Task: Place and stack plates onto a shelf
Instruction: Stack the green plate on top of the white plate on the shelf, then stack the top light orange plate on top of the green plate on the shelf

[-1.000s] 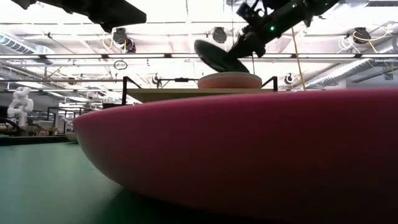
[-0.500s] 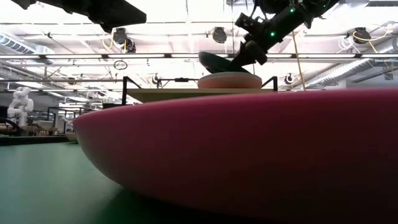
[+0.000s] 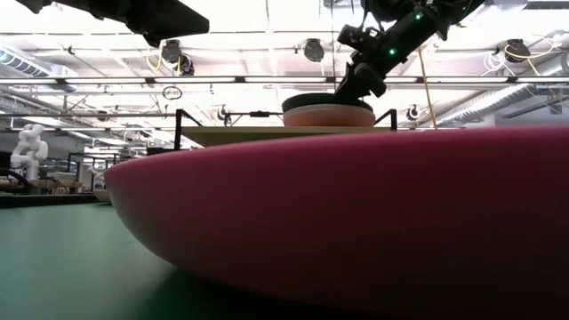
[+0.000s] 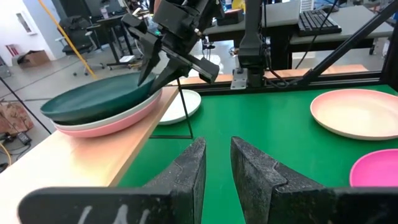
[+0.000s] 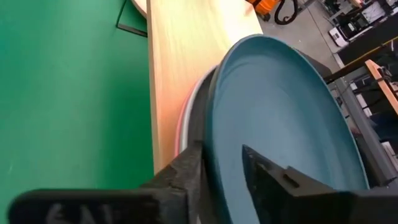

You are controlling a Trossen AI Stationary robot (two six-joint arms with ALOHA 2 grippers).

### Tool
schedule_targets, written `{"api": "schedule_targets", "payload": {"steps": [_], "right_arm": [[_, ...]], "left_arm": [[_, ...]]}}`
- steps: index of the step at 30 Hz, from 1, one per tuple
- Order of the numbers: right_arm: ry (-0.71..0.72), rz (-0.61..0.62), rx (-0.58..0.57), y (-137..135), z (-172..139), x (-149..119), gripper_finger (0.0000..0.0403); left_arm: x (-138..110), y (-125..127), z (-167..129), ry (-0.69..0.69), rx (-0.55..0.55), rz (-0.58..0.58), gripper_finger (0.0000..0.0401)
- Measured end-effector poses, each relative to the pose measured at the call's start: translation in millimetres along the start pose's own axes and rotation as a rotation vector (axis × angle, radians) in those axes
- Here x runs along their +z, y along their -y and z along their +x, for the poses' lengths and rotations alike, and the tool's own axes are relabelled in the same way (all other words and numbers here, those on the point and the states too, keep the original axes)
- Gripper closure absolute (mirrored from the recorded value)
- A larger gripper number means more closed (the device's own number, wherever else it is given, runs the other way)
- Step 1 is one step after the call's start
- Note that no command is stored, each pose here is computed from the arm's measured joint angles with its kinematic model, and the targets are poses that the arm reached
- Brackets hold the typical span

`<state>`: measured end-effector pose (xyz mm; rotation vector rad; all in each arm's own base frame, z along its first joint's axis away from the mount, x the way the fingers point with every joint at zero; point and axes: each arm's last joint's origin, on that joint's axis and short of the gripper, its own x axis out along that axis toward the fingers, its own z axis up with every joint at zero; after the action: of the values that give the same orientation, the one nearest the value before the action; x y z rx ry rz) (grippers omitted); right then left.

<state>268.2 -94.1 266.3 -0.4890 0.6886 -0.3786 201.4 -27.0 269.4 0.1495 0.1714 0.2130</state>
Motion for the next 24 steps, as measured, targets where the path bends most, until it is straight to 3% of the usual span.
{"api": "schedule_targets", "payload": {"steps": [9, 18, 24], "right_arm": [[0.097, -0.007, -0.025, 6, -33, 10, 0.0269], [0.272, 0.230, -0.012, 12, -92, 21, 0.0272], [0.347, 0.235, 0.045, -4, -110, 15, 0.0273]], "left_arm": [[0, 0, 0, 0.000, 0.000, -0.005, 0.0320], [-2, 0, 0, -0.022, -0.003, -0.034, 0.0320], [-21, -5, -2, -0.202, 0.193, -0.076, 0.0320]]}}
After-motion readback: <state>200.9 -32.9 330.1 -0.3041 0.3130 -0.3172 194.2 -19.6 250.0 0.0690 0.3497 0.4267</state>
